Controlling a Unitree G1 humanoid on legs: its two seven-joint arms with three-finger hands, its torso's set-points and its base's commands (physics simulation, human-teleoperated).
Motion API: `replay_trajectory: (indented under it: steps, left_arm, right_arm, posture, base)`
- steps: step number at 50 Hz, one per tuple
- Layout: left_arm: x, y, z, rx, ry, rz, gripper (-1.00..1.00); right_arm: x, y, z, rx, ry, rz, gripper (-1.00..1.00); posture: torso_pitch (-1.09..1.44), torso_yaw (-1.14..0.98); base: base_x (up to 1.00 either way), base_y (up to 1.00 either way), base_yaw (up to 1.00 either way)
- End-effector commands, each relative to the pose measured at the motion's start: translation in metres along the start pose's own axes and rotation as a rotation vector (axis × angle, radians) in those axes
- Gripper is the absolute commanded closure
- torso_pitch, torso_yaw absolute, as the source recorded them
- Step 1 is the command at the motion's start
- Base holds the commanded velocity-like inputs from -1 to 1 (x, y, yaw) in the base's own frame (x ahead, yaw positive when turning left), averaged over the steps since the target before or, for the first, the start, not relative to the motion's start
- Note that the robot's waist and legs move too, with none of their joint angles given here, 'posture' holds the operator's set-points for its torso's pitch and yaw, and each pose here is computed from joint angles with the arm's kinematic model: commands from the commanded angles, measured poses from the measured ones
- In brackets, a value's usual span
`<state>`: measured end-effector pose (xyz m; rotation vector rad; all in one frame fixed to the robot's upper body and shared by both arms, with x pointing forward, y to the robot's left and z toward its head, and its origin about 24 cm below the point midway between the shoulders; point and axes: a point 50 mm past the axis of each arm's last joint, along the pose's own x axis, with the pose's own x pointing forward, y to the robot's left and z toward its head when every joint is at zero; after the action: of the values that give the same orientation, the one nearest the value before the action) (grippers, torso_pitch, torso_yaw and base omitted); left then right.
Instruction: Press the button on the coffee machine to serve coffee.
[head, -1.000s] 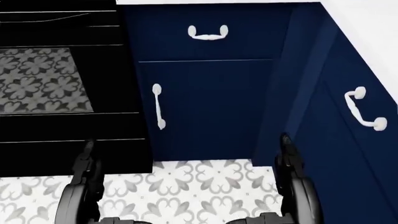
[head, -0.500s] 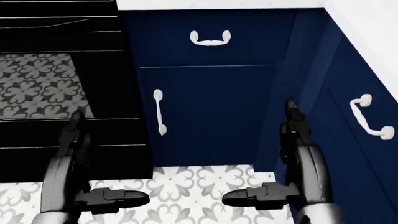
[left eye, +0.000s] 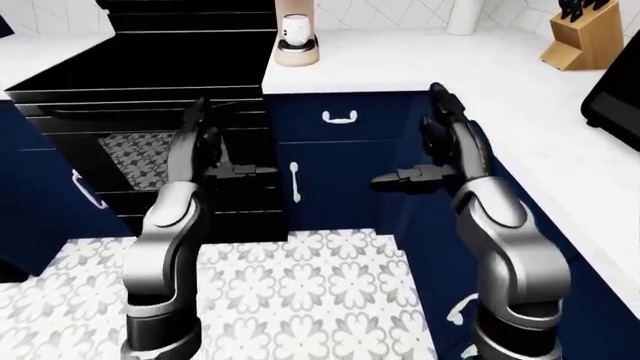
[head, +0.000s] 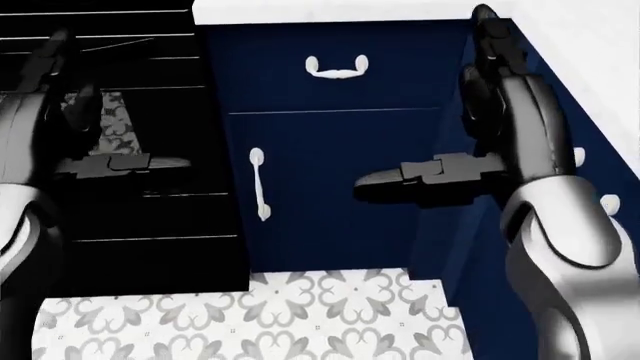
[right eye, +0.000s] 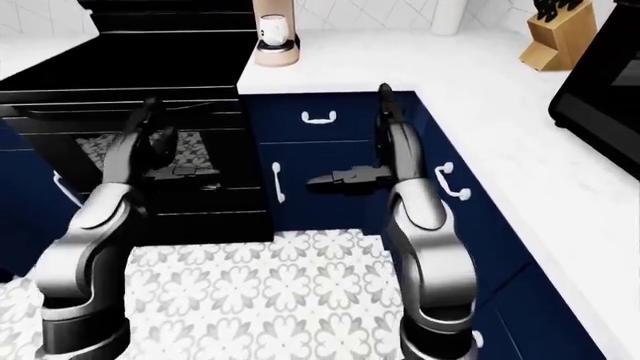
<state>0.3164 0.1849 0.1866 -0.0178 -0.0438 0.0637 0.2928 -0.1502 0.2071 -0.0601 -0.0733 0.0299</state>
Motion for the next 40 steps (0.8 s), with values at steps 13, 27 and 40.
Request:
replay_trajectory:
  steps: [13, 27, 40]
  left_arm:
    - [0.017, 0.015, 0.077, -0.002, -0.109, -0.014, -1.00]
    - [0.030, 0.030, 0.123, -0.007, -0.150, 0.018, -1.00]
    - [0.028, 0.029, 0.125, -0.009, -0.150, 0.015, -1.00]
  right_arm:
    - [0.013, -0.007, 0.074, -0.036, -0.104, -0.006, -1.00]
    - [0.027, -0.021, 0.136, -0.045, -0.174, -0.026, -1.00]
    - [0.027, -0.021, 0.136, -0.041, -0.176, -0.026, -1.00]
  posture:
    - [0.00, 0.00]
    - [0.00, 0.00]
    - [0.00, 0.00]
  base:
    - [0.00, 0.00, 0.00]
    - [0.00, 0.00, 0.00]
    - [0.11, 0.00, 0.00]
